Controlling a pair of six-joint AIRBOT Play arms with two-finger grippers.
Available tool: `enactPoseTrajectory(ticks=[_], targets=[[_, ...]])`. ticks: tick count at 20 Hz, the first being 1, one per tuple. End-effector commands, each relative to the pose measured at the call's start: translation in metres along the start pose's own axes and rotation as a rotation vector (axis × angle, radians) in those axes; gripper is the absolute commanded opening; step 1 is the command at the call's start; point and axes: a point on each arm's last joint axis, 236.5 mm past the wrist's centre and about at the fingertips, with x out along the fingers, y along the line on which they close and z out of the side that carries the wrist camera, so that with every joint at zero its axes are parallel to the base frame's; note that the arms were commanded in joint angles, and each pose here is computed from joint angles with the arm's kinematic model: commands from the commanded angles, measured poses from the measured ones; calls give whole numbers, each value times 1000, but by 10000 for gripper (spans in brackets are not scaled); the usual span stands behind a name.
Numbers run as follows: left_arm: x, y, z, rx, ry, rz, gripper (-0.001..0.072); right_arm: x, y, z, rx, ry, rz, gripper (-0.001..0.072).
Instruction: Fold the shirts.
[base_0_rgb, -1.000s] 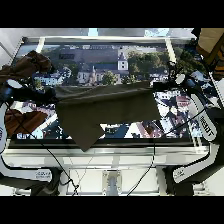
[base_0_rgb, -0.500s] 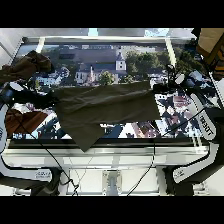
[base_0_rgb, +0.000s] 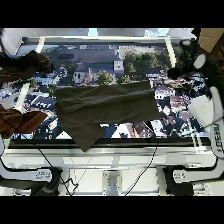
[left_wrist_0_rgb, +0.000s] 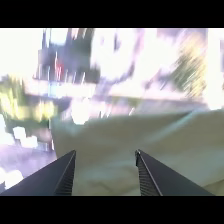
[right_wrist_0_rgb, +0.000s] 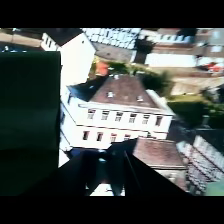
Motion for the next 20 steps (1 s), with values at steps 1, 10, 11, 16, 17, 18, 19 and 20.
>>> enactPoseTrajectory(ticks=[1,10,11,16,17,18,19,20], targets=[[-102,-51,33,188,-116,-3,445,-94,-41,20,-74,-103,-182,257],[-193,-95,-81,192,-70,47,437,-288,-45,-27,-102,-353,-329,271],[-183,-94,-106,154,-24,36,437,-285,-43,-44,-101,-322,-328,277],[-102,-103,-247,-120,307,-149,438,-231,-31,-101,-76,-170,-282,277],[-86,-108,-268,-173,359,-200,438,-219,-27,-106,-68,-154,-266,277],[-71,-110,-283,-226,385,-233,439,-209,-22,-109,-67,-146,-244,277],[-54,-107,-298,-291,400,-239,440,-198,-16,-111,-62,-146,-220,277],[-40,-102,-312,-355,414,-225,440,-190,-11,-111,-43,-152,-198,277]])
